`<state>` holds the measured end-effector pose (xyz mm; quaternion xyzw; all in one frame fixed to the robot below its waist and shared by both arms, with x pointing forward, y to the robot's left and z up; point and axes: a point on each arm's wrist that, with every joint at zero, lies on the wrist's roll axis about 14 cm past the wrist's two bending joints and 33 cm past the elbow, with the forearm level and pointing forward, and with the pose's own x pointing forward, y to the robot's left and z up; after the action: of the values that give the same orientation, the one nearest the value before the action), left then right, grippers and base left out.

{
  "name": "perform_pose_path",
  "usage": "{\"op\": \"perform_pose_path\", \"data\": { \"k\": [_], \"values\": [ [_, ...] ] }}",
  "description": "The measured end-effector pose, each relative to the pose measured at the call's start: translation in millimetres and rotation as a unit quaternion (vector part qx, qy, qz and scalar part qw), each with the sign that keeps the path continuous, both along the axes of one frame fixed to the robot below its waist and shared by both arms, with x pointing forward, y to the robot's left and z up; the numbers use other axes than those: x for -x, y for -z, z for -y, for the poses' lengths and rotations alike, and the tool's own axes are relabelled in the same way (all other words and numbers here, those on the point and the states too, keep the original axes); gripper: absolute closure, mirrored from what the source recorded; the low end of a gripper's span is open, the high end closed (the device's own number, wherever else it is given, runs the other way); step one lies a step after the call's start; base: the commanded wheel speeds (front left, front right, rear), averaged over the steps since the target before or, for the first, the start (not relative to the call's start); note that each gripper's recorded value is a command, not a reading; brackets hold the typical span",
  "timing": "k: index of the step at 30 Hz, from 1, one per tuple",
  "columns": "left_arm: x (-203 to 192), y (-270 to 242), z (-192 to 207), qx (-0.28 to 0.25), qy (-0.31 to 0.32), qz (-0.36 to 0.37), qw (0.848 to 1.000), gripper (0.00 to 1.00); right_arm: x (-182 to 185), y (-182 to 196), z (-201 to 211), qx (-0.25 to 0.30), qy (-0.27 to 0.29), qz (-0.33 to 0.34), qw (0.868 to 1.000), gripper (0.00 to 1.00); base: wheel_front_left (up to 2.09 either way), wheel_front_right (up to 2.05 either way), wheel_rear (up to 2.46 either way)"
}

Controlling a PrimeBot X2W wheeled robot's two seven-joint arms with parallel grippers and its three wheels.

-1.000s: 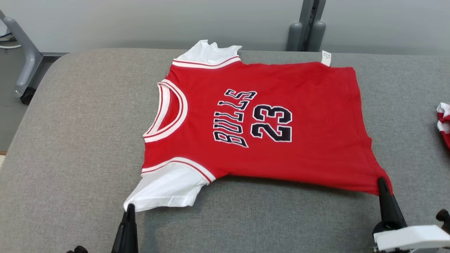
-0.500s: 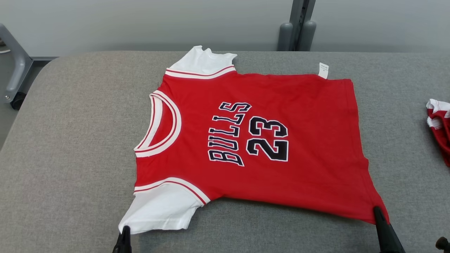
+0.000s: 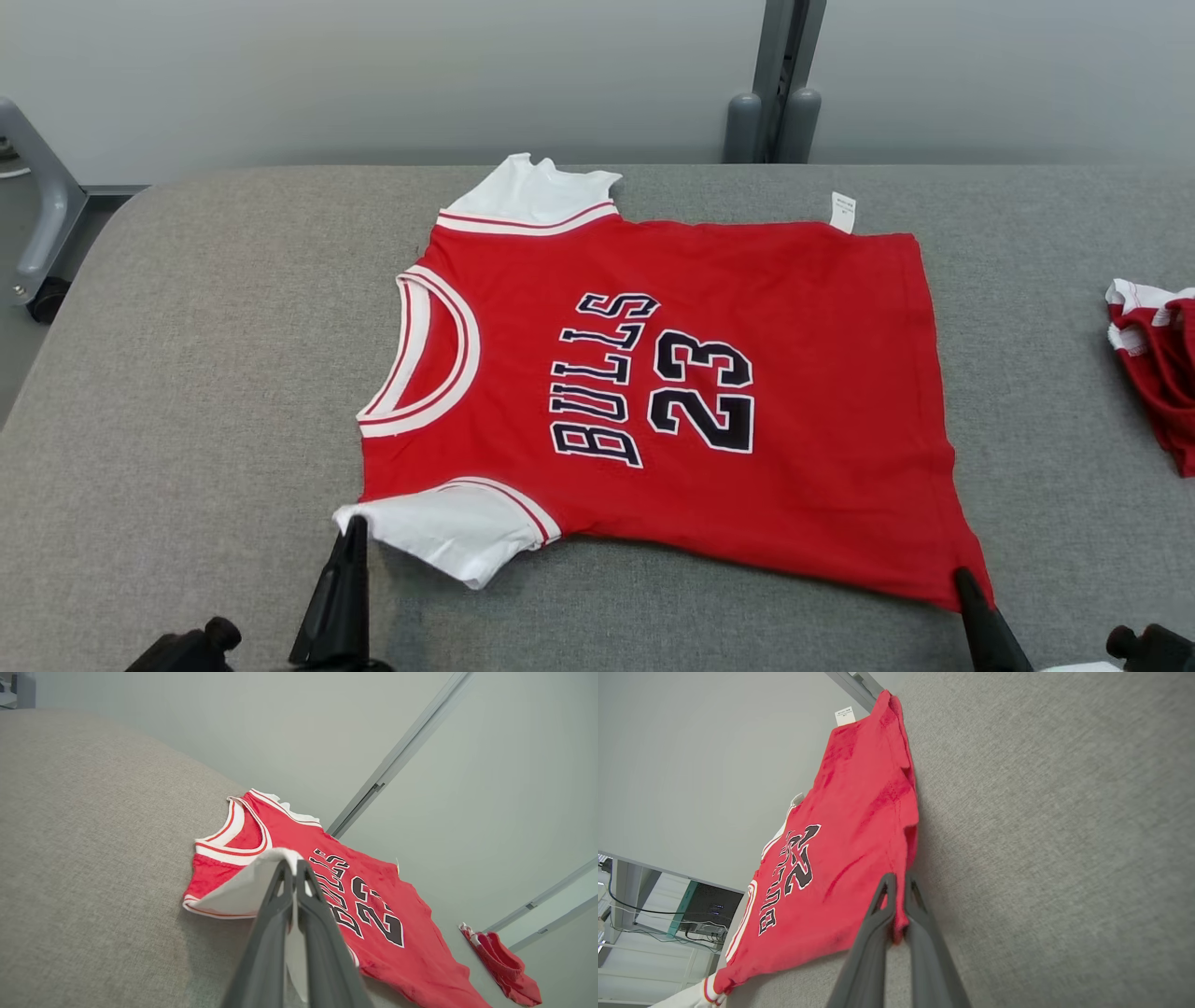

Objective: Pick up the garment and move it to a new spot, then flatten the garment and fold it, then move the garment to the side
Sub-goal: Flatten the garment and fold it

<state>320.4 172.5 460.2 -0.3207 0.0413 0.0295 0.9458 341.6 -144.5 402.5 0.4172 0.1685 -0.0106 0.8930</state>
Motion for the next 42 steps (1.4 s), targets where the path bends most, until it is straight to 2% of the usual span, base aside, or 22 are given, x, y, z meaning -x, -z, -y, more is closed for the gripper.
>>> {"op": "perform_pose_path", "data": {
  "k": [5,11,19,29,42],
  "values": [
    [-23.5,-15.6,6.5,-0.014,0.020,0.034,0.999,1.00,-8.0,0.2,-12.2,-0.016,-0.010,0.000,1.000,1.00,0.00,0.00,0.00],
    [-69.6,-40.3,27.4,-0.045,0.063,0.079,0.994,1.00,-30.2,-6.8,-16.4,-0.076,0.013,0.008,0.997,1.00,0.00,0.00,0.00],
    [-123.0,-42.2,40.2,-0.050,0.080,0.084,0.992,1.00,-66.3,-15.9,-16.0,-0.136,0.051,0.028,0.989,1.00,0.00,0.00,0.00],
    [-166.6,-32.2,31.9,-0.045,0.055,0.077,0.994,1.00,-98.7,-2.4,-11.2,-0.135,0.081,0.024,0.987,1.00,0.00,0.00,0.00],
    [-196.0,-4.7,45.0,-0.061,0.077,0.045,0.994,1.00,-122.1,11.5,-9.9,-0.109,0.080,0.015,0.991,1.00,0.00,0.00,0.00]
  ]
}}
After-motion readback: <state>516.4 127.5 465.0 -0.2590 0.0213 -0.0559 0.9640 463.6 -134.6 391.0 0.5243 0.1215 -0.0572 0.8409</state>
